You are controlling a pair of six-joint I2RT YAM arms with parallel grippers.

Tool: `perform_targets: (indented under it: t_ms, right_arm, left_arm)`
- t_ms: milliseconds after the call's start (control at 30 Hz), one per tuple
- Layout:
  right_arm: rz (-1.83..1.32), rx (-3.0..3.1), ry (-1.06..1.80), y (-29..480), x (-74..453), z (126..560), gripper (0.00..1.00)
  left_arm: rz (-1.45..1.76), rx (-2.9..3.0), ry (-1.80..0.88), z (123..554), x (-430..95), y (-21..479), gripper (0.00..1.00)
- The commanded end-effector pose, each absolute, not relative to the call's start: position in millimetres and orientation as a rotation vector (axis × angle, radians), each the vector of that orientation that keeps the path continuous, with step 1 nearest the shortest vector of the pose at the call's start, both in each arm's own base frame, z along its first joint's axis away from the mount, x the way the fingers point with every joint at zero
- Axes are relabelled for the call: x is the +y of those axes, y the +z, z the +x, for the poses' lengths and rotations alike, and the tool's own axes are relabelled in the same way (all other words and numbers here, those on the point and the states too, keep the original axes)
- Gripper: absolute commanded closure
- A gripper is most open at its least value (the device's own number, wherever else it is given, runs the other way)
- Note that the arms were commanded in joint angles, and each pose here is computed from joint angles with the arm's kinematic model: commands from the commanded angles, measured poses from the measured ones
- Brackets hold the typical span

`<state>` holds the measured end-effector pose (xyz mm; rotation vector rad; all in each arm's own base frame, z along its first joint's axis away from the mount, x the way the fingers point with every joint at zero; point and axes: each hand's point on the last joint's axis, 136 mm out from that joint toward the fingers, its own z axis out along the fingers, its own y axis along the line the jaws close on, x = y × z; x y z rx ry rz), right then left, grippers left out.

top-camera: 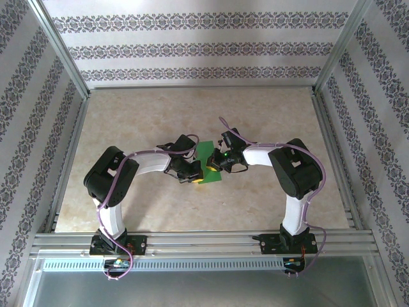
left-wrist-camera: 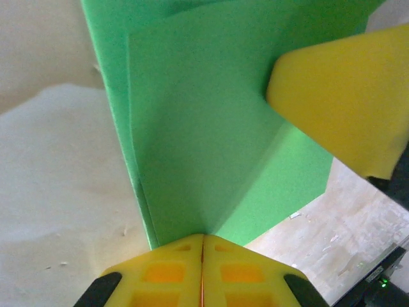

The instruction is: Fold a paper plane with a square sheet of paper (pick it up from the middle)

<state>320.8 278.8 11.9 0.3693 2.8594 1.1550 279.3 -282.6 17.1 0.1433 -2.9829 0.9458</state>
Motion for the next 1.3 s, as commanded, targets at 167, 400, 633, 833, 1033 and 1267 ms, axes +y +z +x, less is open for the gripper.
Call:
perform_targets:
  t_ms: [167, 400, 633, 833, 1033, 1267]
  right_arm:
    - [0.554, 3.067, 0.786, -58, 238, 287, 0.98]
    - [0.562, 3.066, 0.786, -58, 237, 286, 0.98]
    - [0.630, 3.023, 0.804, -56, 239, 293, 0.98]
    - [0.696, 2.953, 0.841, -49, 242, 306, 0.98]
    - [0.706, 2.945, 0.854, -46, 241, 307, 0.97]
    - [0.704, 2.955, 0.848, -49, 238, 304, 0.97]
  left_arm:
    - [0.011, -2.928, 0.753, 225, -248, 5, 0.91]
    - [-0.090, -3.115, 0.812, 267, -254, 56, 0.91]
    - [0.164, -3.093, 1.126, 305, -291, 60, 0.91]
    - [0.248, -3.092, 1.001, 306, -284, 35, 0.93]
    - [0.267, -3.118, 0.899, 303, -269, 22, 0.94]
    - [0.309, -3.118, 0.791, 292, -250, 2, 0.96]
